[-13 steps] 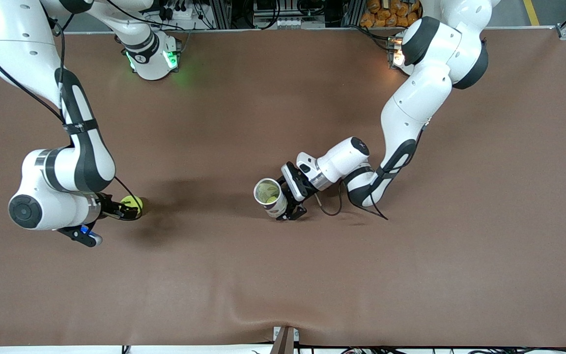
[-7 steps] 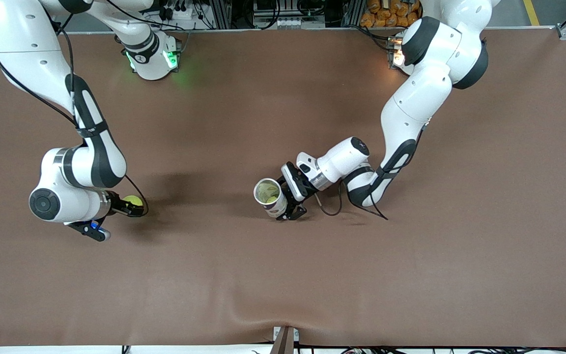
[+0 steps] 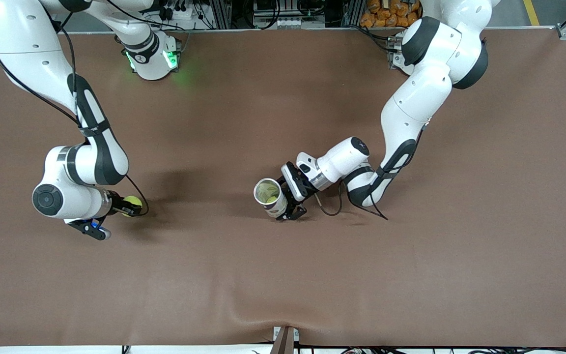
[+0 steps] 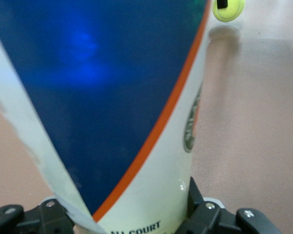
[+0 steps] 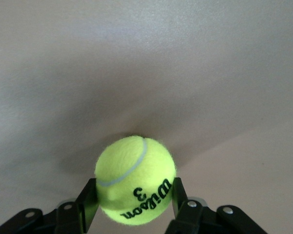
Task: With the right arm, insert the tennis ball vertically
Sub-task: 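Grasp the second tennis ball with the right gripper, then move the ball over the tube and drop it inside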
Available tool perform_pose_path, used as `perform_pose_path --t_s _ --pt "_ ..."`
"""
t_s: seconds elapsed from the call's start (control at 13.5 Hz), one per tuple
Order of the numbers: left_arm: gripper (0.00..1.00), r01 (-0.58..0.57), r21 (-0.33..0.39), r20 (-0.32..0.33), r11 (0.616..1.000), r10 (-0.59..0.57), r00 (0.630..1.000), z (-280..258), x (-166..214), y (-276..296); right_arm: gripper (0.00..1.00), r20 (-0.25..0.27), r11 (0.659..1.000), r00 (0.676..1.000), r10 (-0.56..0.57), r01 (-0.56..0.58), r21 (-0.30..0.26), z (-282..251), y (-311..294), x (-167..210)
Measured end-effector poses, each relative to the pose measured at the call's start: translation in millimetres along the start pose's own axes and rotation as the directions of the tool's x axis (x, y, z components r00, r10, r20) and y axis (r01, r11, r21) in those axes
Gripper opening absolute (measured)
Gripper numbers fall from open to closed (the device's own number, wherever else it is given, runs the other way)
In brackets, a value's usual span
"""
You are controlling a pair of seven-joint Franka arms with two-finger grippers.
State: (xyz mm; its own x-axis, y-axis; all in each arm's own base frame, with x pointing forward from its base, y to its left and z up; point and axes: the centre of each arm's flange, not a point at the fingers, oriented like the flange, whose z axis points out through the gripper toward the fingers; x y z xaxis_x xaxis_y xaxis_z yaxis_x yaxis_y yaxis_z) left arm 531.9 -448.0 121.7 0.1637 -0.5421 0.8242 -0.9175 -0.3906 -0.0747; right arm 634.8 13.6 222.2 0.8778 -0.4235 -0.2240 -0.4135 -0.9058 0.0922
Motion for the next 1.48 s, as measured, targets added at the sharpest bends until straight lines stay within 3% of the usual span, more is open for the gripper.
perform_pose_path --t_s 0.15,0.3,0.52,0.82,1.19,1.34,1.48 --pt "0.83 0.000 0.000 0.000 1.000 0.000 1.000 0 0 0 0.65 0.052 1.000 0.999 -0.001 0.001 0.003 -44 -12 -1" --pt "0.83 0.000 0.000 0.000 1.000 0.000 1.000 0 0 0 0.65 0.100 0.995 0.994 0.041 -0.049 0.086 -111 -37 -11" --pt "0.83 0.000 0.000 0.000 1.000 0.000 1.000 0 0 0 0.65 0.112 0.970 0.981 0.160 -0.178 0.165 -169 -86 -39" --pt "0.83 0.000 0.000 0.000 1.000 0.000 1.000 0 0 0 0.65 0.151 0.903 0.932 0.330 -0.358 0.237 -197 -176 -97" --pt "0.83 -0.001 -0.001 0.000 1.000 0.001 1.000 0 0 1 0.65 0.181 0.798 0.868 0.462 -0.496 0.342 -222 -281 -190" --pt "0.83 -0.001 -0.001 0.000 1.000 0.001 1.000 0 0 1 0.65 0.189 0.782 0.859 0.475 -0.511 0.356 -216 -312 -223" --pt "0.84 -0.001 -0.001 0.000 1.000 0.001 1.000 0 0 1 0.65 0.192 0.790 0.859 0.474 -0.511 0.338 -201 -325 -235"
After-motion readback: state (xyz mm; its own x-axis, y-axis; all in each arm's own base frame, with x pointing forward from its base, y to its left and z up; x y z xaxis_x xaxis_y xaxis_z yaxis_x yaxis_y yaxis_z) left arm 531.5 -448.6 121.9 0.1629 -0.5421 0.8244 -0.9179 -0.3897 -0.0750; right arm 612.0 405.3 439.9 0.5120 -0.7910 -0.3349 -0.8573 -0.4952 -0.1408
